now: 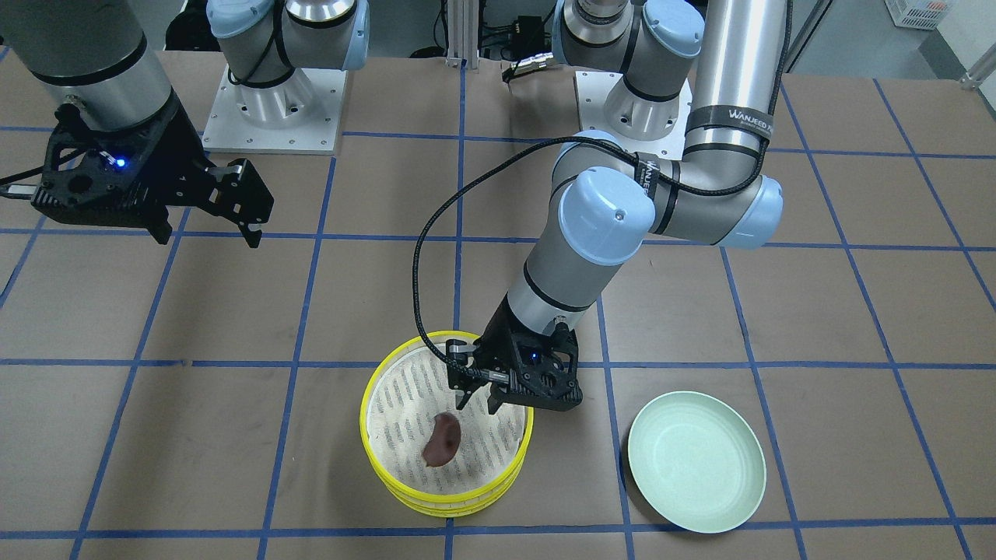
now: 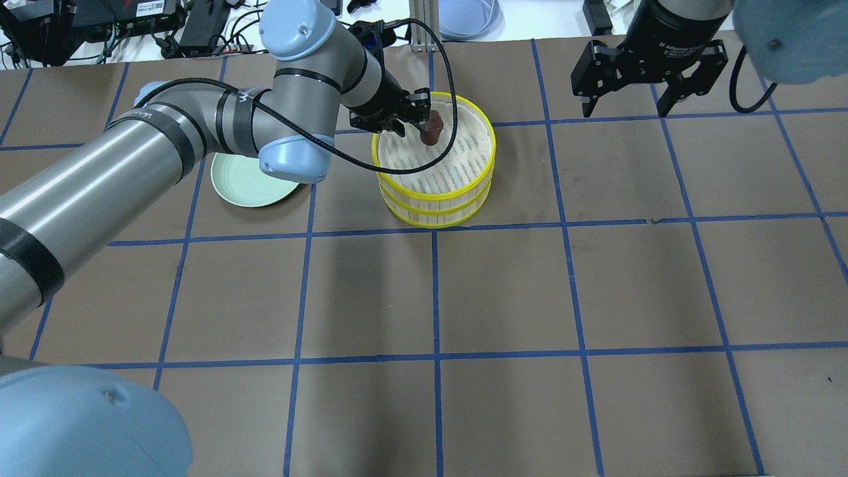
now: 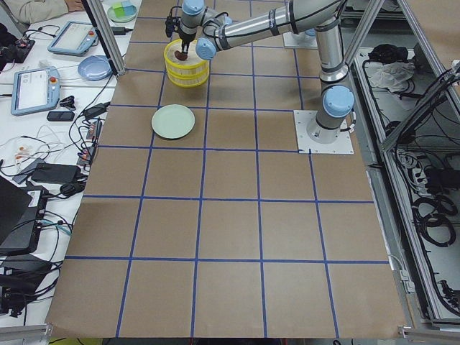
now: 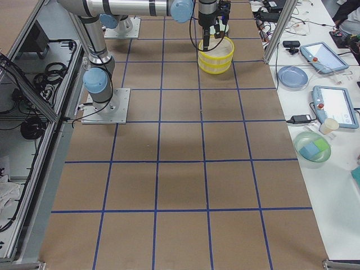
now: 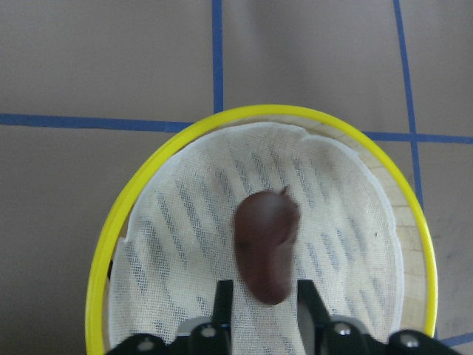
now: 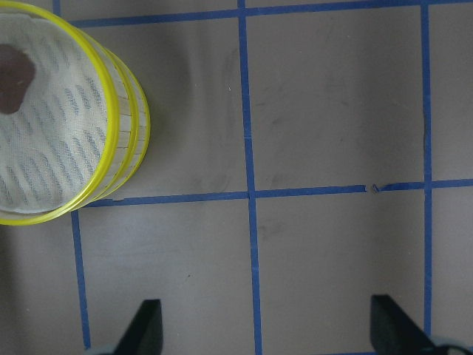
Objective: Stack buns with steamer
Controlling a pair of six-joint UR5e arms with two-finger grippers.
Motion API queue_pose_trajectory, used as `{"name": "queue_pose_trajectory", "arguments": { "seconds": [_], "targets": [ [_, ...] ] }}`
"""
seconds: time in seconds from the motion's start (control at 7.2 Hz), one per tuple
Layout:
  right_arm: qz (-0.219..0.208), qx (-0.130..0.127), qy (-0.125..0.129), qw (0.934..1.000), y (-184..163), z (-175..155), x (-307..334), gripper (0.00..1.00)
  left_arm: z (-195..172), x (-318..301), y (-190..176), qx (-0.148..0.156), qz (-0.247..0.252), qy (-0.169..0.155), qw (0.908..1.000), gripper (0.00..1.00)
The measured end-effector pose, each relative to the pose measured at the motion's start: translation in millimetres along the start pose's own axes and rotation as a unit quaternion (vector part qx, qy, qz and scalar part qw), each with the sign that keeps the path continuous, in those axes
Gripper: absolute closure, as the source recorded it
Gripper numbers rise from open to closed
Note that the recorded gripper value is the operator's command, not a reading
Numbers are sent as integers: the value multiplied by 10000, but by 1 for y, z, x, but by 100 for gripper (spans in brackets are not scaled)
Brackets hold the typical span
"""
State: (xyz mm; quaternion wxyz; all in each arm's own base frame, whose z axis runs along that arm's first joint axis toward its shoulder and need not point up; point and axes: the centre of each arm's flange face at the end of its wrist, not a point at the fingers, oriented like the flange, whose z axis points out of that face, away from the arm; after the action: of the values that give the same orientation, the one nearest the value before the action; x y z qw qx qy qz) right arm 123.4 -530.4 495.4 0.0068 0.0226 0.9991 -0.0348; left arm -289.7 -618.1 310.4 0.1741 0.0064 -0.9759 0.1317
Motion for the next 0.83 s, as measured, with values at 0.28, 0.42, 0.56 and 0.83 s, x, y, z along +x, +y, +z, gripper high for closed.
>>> {"name": "queue_pose_trajectory", "arguments": {
  "seconds": [0.28, 0.42, 0.56, 0.83],
  "targets": [
    [-30, 60, -32, 10000, 6, -8, -3, 0, -3, 0, 2, 10, 21, 12, 10000, 0],
    [-31, 78, -61, 9999, 8, -10, -5, 0, -15, 1, 0, 88, 50, 11, 9999, 1],
    [-14, 85, -80, 9999, 9, -10, -7, 0, -31, -3, -5, 165, 30, -46, 9998, 1],
    [20, 98, -101, 9999, 13, -12, -19, 0, -77, -35, -22, 97, 240, -492, 9985, 0]
  ]
}}
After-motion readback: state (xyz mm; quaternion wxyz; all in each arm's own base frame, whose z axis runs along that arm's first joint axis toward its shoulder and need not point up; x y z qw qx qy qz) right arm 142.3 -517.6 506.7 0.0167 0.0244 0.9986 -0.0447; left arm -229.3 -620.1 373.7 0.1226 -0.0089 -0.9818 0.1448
